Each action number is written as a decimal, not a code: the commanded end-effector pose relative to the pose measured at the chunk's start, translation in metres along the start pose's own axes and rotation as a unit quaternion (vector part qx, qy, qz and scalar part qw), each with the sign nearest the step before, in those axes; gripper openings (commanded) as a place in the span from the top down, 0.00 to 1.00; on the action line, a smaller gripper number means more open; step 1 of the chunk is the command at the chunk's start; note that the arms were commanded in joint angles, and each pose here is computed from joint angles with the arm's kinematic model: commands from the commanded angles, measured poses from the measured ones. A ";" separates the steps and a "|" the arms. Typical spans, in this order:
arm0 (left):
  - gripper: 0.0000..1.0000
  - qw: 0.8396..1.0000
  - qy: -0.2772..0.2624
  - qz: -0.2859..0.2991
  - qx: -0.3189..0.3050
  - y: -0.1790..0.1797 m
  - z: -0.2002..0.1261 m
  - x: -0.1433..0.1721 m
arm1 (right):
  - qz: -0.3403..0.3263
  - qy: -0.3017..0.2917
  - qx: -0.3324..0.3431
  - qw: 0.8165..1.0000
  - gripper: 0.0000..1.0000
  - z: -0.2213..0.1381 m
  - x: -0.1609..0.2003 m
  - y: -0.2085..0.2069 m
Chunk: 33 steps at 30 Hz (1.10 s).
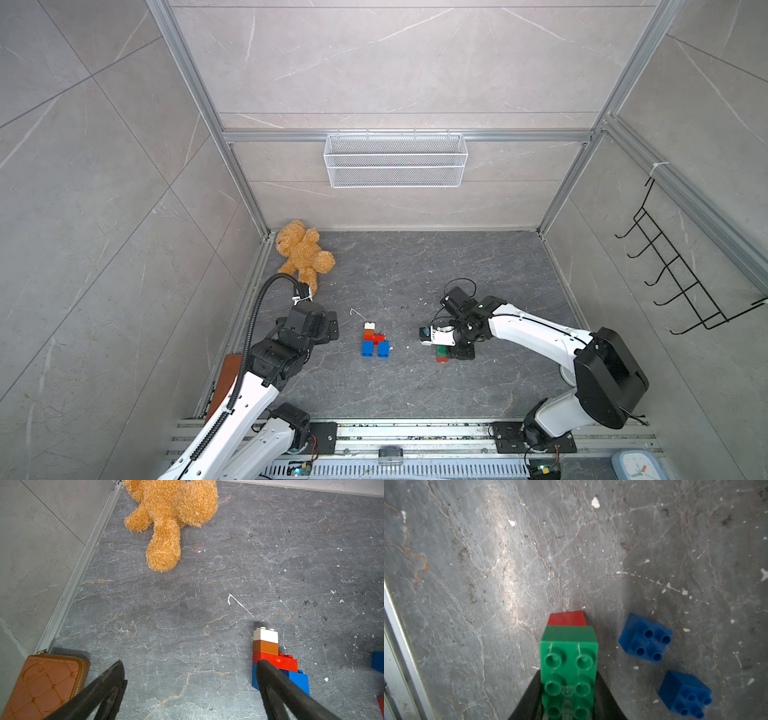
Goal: Assemble the letter h with lego
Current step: Assemble the lego brick with the lego brick.
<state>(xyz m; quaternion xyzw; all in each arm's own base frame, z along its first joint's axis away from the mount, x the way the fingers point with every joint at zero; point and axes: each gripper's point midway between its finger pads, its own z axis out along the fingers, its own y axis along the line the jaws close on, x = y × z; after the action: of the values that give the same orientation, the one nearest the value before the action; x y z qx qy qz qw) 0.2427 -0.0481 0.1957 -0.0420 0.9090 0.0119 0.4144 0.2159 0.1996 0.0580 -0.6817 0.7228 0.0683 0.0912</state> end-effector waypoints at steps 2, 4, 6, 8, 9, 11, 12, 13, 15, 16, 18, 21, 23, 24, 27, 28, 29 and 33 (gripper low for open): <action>0.00 1.000 -0.015 -0.006 0.006 -0.002 -0.006 -0.012 | -0.008 0.045 -0.039 0.998 1.00 0.007 0.011 0.019; 0.00 1.000 -0.014 -0.005 0.007 -0.002 -0.006 -0.011 | -0.016 0.054 -0.044 0.997 1.00 0.005 0.008 0.023; 0.00 1.000 -0.013 -0.005 0.007 -0.003 -0.005 -0.011 | -0.016 0.058 -0.049 0.997 1.00 0.005 0.007 0.026; 0.00 1.000 -0.011 -0.004 0.007 -0.003 -0.005 -0.011 | -0.017 0.049 -0.045 0.998 1.00 0.004 0.005 0.026; 0.00 1.000 -0.010 -0.003 0.008 -0.004 -0.004 -0.010 | -0.018 0.048 -0.041 0.998 1.00 0.002 0.005 0.025; 0.00 1.000 -0.009 -0.003 0.008 -0.004 -0.004 -0.010 | -0.018 0.042 -0.035 0.998 1.00 -0.004 0.002 0.024; 0.00 1.000 -0.010 -0.003 0.009 -0.004 -0.004 -0.010 | -0.016 0.036 -0.031 0.999 1.00 -0.008 -0.002 0.022; 0.00 1.000 -0.009 -0.002 0.009 -0.004 -0.004 -0.010 | -0.015 0.026 -0.027 0.999 1.00 -0.012 -0.006 0.020; 0.00 1.000 -0.008 -0.001 0.008 -0.004 -0.003 -0.010 | -0.017 0.008 -0.016 1.000 1.00 -0.020 -0.013 0.018; 0.00 1.000 -0.008 -0.001 0.007 -0.004 -0.003 -0.010 | -0.016 0.005 -0.010 1.000 1.00 -0.024 -0.012 0.017; 0.00 1.000 -0.007 -0.001 0.007 -0.004 -0.003 -0.009 | -0.012 0.003 0.004 1.000 1.00 -0.030 -0.007 0.012; 0.00 1.000 -0.008 -0.001 0.007 -0.004 -0.003 -0.010 | -0.006 -0.005 0.013 1.000 1.00 -0.033 -0.002 0.012; 0.00 1.000 -0.007 -0.001 0.007 -0.004 -0.003 -0.010 | -0.003 -0.008 0.012 1.000 1.00 -0.032 0.002 0.013; 0.00 1.000 -0.007 0.000 0.007 -0.004 -0.002 -0.009 | -0.004 -0.004 0.012 1.000 1.00 -0.030 0.004 0.012; 0.00 1.000 -0.006 0.001 0.008 -0.005 -0.002 -0.009 | -0.001 -0.004 0.004 1.000 1.00 -0.026 0.003 0.012; 0.00 1.000 -0.006 0.000 0.008 -0.005 -0.002 -0.009 | 0.001 -0.003 0.000 1.000 1.00 -0.024 0.002 0.013; 0.00 1.000 -0.006 0.000 0.008 -0.005 -0.003 -0.009 | 0.002 -0.002 -0.003 1.000 1.00 -0.022 0.003 0.014; 0.00 1.000 -0.007 0.000 0.008 -0.004 -0.003 -0.009 | 0.005 0.000 -0.013 1.000 1.00 -0.014 0.006 0.018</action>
<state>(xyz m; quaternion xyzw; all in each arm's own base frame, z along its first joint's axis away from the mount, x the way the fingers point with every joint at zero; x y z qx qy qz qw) 0.2440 -0.0489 0.1918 -0.0398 0.9123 0.0154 0.4073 0.2049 0.1927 0.0795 -0.6823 0.7214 0.0635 0.0995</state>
